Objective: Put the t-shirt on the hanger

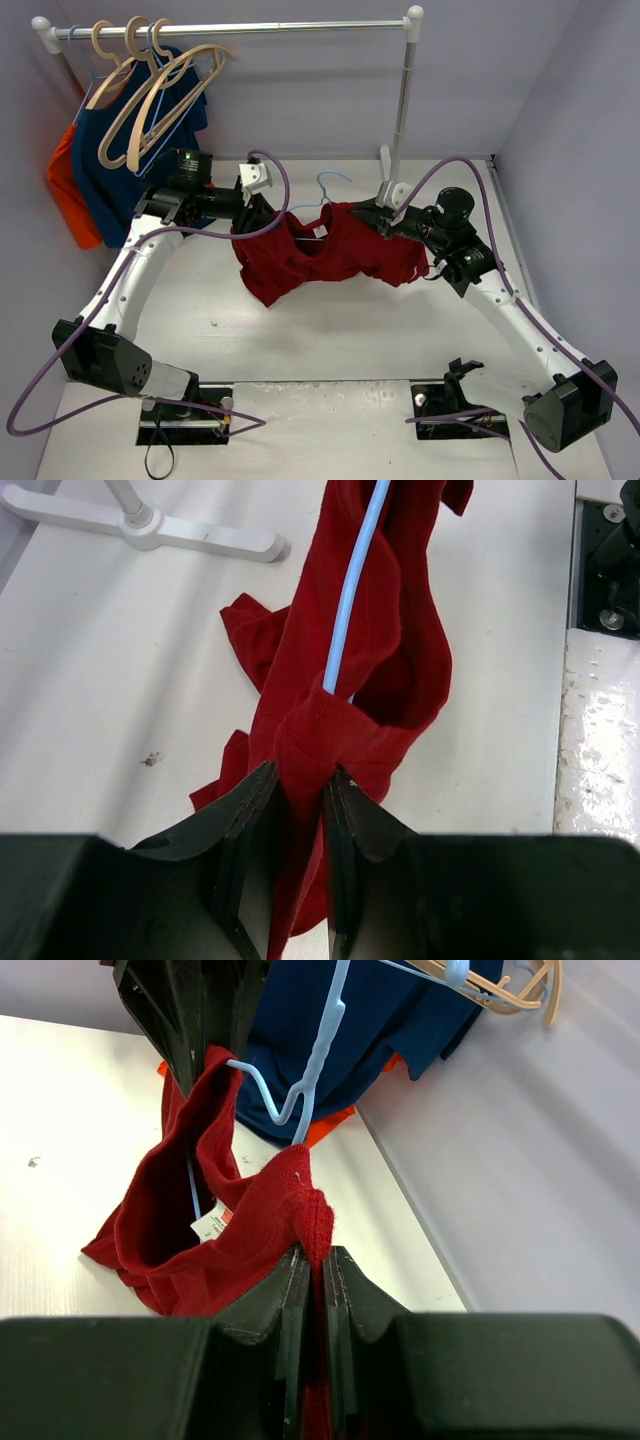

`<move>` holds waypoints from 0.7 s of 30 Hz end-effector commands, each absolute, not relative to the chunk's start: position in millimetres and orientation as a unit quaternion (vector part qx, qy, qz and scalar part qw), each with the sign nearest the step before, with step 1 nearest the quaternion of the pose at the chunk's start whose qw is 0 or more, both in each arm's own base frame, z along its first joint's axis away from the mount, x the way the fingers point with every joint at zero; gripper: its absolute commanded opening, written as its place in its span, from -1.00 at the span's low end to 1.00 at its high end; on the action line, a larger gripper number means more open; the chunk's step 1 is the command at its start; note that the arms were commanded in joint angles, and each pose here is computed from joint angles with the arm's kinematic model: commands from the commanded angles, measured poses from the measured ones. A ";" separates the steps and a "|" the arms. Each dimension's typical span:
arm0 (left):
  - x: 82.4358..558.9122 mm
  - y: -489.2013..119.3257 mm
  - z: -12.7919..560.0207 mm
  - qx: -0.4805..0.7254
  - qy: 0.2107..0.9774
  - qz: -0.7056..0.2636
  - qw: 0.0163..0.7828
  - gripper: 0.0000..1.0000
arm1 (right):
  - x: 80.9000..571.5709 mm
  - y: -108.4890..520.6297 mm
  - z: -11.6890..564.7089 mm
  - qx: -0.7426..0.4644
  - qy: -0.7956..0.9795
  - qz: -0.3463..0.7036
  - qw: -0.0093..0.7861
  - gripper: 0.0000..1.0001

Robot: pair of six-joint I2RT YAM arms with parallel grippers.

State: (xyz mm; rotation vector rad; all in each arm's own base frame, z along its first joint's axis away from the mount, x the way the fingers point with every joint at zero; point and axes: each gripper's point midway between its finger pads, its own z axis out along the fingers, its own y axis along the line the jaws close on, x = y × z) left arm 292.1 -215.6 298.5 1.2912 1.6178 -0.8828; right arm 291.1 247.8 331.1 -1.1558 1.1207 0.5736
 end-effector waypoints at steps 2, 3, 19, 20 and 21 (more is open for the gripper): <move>287.6 -223.6 339.5 0.538 0.594 -0.368 0.472 -0.56 | 287.1 250.4 383.0 -0.510 0.431 0.244 0.704 -1.00; 288.4 -224.1 340.1 0.538 0.593 -0.368 0.472 -0.56 | 286.9 250.5 383.0 -0.510 0.430 0.245 0.703 -1.00; 285.8 -232.6 339.9 0.541 0.582 -0.390 0.465 -0.82 | 289.4 251.5 379.3 -0.510 0.434 0.246 0.701 -1.00; 286.3 -232.2 339.8 0.543 0.581 -0.386 0.468 -0.95 | 289.8 250.9 379.6 -0.509 0.435 0.244 0.702 -1.00; 286.2 -231.3 341.1 0.543 0.581 -0.382 0.472 -1.00 | 290.8 250.4 379.1 -0.508 0.437 0.242 0.702 -1.00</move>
